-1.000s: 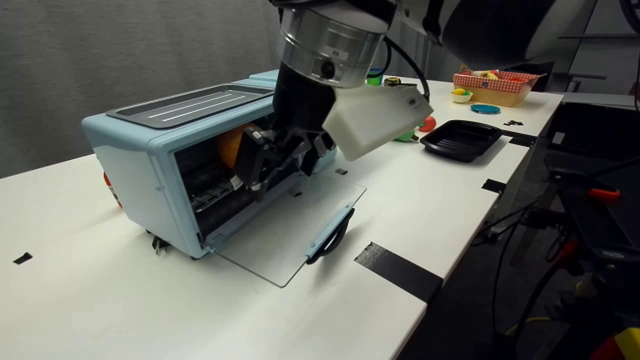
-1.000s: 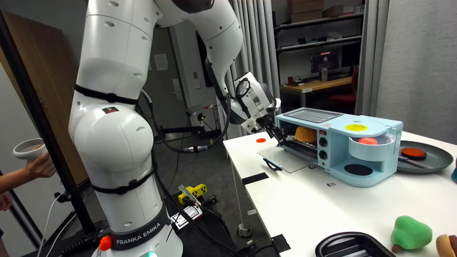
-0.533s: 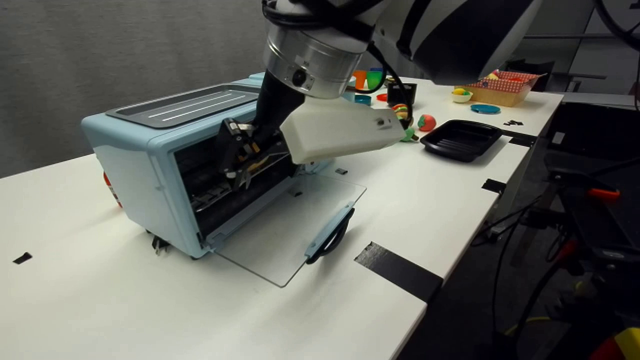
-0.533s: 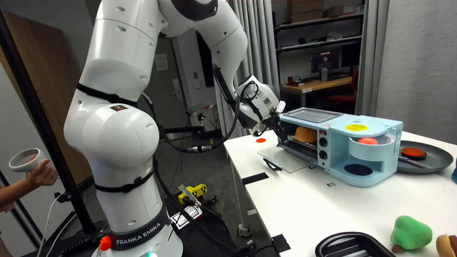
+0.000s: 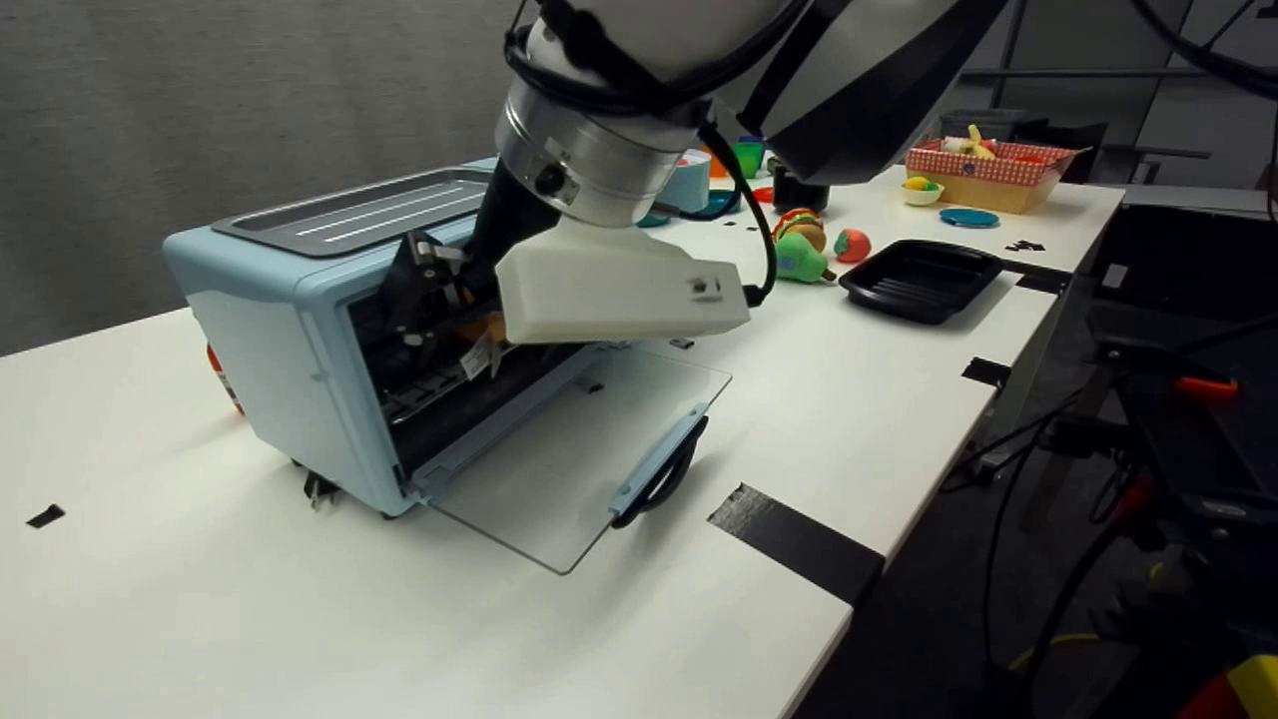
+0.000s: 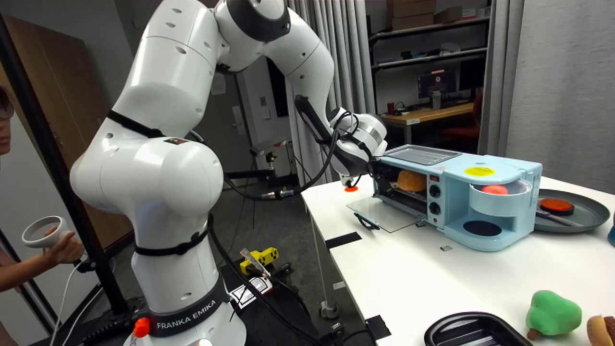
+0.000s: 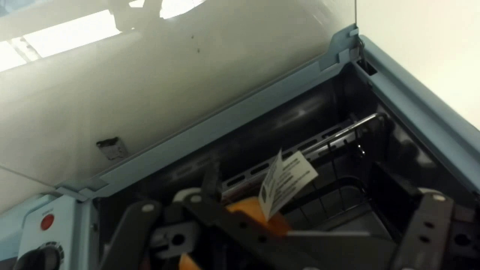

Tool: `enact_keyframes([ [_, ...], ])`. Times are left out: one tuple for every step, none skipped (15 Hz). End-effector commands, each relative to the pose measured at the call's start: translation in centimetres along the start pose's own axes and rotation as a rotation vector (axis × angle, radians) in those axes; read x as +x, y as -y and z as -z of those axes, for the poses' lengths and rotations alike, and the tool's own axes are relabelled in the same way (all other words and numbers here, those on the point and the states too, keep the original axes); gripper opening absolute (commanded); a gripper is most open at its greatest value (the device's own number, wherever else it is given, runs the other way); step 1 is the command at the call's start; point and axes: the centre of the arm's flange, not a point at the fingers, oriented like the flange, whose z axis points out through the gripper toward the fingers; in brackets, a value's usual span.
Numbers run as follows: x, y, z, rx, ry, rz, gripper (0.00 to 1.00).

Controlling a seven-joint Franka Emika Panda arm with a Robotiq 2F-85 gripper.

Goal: Pull the tray out of the oven

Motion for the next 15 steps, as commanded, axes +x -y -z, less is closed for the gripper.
enact_keyframes([
  [-3.4, -1.4, -2.9, 0.031, -0.026, -0.017, 1.00],
  [-3.8, -1.4, -3.3, 0.026, -0.028, -0.019, 1.00],
  [-4.1, -1.5, -3.7, 0.018, -0.030, -0.023, 1.00],
  [-4.4, -1.6, -4.2, 0.012, -0.036, -0.027, 1.00],
  [-4.6, -1.8, -4.6, 0.001, -0.044, -0.032, 1.00],
  [-4.6, -1.9, -4.9, -0.003, -0.050, -0.040, 1.00],
  [-4.5, -2.0, -4.9, -0.005, -0.058, -0.047, 1.00],
  [-4.3, -2.1, -4.9, -0.005, -0.065, -0.052, 1.00],
  [-4.0, -2.2, -4.9, -0.007, -0.071, -0.053, 1.00],
  [-3.7, -2.2, -4.8, -0.008, -0.080, -0.054, 1.00],
  [-3.4, -2.2, -4.6, -0.009, -0.090, -0.056, 1.00],
  [-3.1, -2.2, -4.5, -0.008, -0.097, -0.056, 1.00],
  [-2.9, -2.1, -4.2, -0.006, -0.102, -0.056, 1.00],
  [-2.7, -2.1, -4.0, -0.005, -0.105, -0.057, 1.00],
  [-2.4, -2.0, -3.7, -0.004, -0.106, -0.061, 1.00],
])
